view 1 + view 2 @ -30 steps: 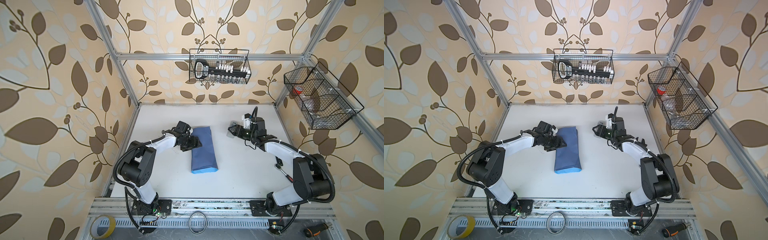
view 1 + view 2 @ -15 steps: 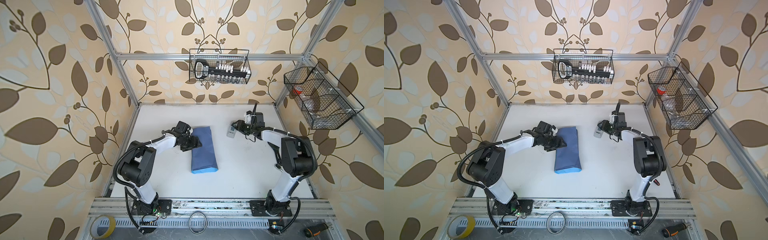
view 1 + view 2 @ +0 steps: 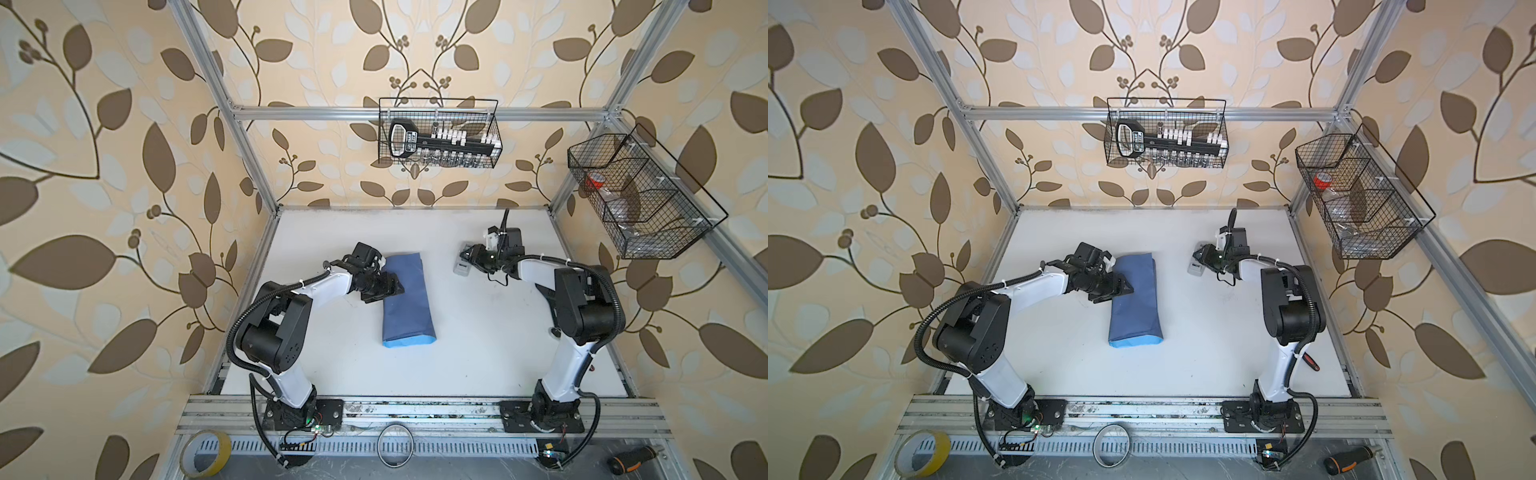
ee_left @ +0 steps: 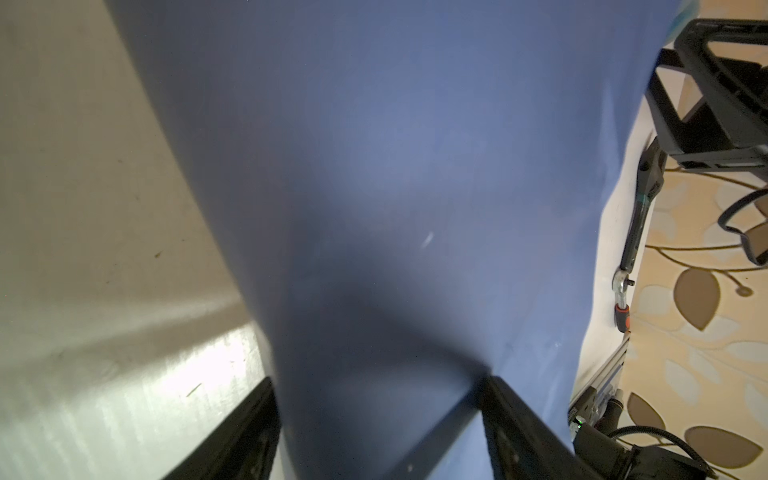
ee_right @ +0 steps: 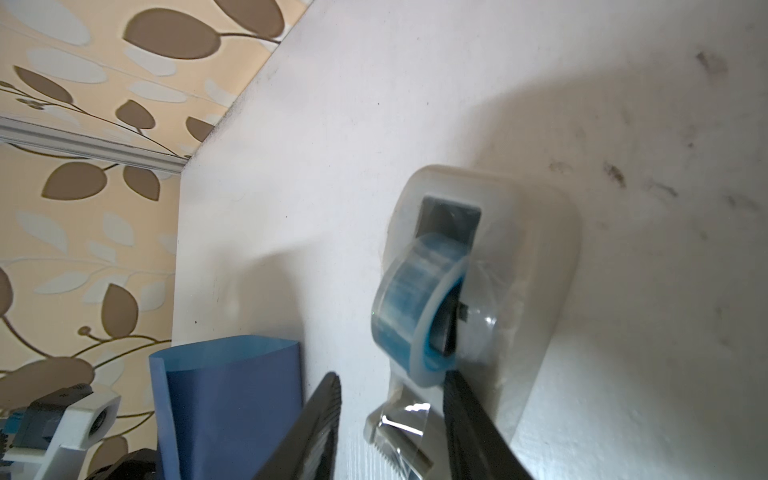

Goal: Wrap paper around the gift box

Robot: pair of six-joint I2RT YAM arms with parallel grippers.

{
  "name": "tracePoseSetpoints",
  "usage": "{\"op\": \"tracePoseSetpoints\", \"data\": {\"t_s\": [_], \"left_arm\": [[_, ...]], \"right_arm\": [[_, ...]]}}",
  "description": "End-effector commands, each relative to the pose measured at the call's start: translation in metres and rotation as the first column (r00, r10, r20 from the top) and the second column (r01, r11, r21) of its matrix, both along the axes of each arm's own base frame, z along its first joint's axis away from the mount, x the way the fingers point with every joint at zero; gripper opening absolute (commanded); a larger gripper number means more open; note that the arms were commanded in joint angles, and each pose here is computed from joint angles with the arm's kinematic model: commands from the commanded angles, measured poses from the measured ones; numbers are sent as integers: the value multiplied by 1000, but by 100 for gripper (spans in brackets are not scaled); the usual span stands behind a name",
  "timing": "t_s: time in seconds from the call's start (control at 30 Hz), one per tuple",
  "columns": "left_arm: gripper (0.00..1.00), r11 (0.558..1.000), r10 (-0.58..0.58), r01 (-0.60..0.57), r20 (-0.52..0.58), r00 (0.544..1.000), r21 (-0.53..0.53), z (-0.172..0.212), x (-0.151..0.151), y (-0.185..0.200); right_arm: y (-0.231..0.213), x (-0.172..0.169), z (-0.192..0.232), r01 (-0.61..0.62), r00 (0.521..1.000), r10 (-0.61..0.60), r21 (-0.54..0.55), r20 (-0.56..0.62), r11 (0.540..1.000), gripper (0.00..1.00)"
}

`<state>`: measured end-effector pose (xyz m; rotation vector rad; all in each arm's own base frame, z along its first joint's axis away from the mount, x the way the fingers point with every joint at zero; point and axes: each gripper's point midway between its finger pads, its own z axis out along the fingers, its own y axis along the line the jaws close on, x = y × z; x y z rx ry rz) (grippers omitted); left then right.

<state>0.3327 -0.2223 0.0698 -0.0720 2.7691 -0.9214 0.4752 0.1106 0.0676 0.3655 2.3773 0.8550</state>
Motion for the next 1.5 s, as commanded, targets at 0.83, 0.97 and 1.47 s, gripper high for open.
{"op": "tracePoseSetpoints", "data": {"t_s": [0.83,0.97,1.47], "left_arm": [[76,992,23,-12,-89,996,125,-42,-17,20],[76,992,23,-12,-88,996,126,-42,-17,20],[76,992,25,-13,-87,996,128,-42,-17,21]], "right_arm": [[9,-9,-12,15,1000,-11,130,-26,991,38],[9,-8,-13,22,999,-18,146,-29,989,36],[11,-9,-12,30,999,-26,203,-23,979,23]]}}
